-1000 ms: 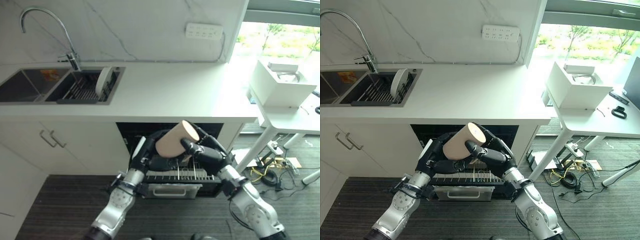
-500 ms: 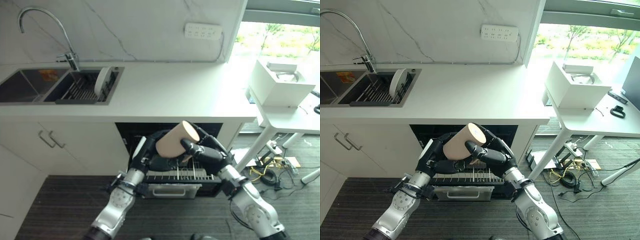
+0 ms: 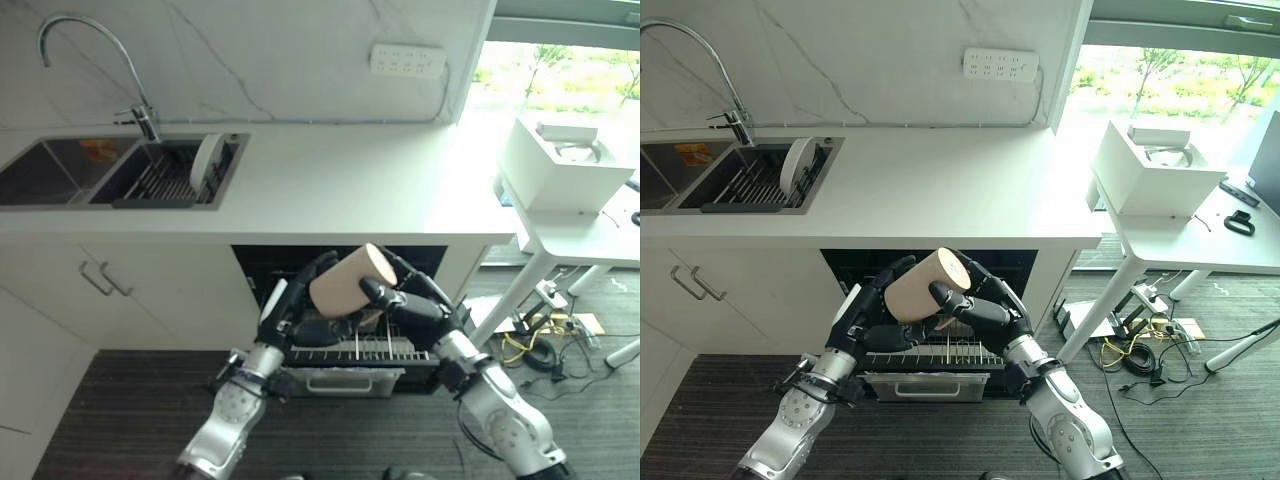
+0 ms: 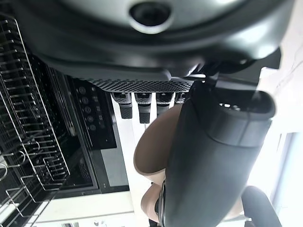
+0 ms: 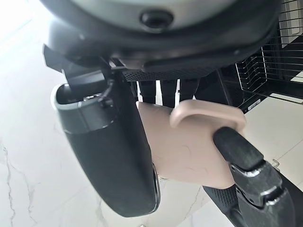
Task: Place the dishes in the dishwasher.
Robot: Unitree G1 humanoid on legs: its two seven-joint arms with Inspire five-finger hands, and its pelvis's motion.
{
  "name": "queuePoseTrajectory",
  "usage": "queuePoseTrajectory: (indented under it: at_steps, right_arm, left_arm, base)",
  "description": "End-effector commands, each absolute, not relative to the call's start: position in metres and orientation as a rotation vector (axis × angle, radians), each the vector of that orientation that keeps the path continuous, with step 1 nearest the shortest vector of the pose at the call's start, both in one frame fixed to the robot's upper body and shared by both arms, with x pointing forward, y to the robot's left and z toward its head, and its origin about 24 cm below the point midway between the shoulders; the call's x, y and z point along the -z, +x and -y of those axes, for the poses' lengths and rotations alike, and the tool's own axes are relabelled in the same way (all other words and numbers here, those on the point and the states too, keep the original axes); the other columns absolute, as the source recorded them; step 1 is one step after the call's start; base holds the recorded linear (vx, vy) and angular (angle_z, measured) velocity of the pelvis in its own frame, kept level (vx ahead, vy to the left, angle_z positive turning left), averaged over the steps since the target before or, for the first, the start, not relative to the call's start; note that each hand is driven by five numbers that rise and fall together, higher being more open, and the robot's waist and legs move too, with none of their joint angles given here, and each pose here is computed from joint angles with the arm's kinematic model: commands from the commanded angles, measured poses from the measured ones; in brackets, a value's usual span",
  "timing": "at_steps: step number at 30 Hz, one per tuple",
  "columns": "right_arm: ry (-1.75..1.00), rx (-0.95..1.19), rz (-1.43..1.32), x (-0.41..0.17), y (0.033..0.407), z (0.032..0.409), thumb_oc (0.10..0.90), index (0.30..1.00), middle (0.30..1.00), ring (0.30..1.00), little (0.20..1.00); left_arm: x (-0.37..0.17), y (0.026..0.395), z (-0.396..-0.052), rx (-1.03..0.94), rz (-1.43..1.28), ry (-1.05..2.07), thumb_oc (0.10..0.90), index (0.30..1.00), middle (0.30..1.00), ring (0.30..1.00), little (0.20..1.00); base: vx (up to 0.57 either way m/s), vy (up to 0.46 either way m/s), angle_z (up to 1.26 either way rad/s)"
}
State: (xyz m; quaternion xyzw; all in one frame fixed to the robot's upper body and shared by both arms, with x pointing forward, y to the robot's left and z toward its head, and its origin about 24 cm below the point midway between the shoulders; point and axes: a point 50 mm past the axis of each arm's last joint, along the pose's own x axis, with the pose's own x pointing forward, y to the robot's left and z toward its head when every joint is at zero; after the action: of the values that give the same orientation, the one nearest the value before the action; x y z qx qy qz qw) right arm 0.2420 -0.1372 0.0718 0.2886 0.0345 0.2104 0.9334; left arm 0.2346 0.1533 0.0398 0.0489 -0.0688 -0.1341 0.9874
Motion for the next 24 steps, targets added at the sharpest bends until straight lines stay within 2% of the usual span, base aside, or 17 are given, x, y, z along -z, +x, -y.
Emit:
queuePoseTrajectory:
  at_steps: [1,3,11,22,24]
  right_arm:
    - [0.694,-0.408,0.472,-0.159,0.245,0.164,0.400,0.300,0.300,0.300,0.300]
    - [0.690,-0.364,0.491,-0.161,0.245,0.173,0.400,0.300,0.300,0.300,0.300]
    - [0.685,-0.289,0.533,-0.163,0.245,0.186,0.400,0.300,0.300,0.300,0.300]
    - [0.709,-0.247,0.541,-0.163,0.246,0.190,0.400,0.300,0.300,0.300,0.300]
    - [0.711,-0.238,0.538,-0.163,0.246,0.192,0.400,0.300,0.300,0.300,0.300]
  left_arm:
    - [-0.044,0.239,-0.214,-0.040,0.144,0.163,0.800,0.900,0.900,0.900,0.900]
    - [-0.041,0.233,-0.234,-0.138,0.134,0.152,0.800,0.900,0.900,0.900,0.900]
    - [-0.044,0.230,-0.249,-0.217,0.145,0.145,0.800,0.900,0.900,0.900,0.900]
    - [-0.048,0.234,-0.246,-0.180,0.166,0.133,0.800,0.900,0.900,0.900,0.900]
    - [-0.058,0.237,-0.242,-0.124,0.199,0.164,0.800,0.900,0.900,0.900,0.900]
  base:
    - [0.00,0.000,0.00]
    - [0.00,0.046,0.01]
    - [0.00,0.005,0.00]
    - [0.00,0.000,0.00]
    - [0.00,0.000,0.00]
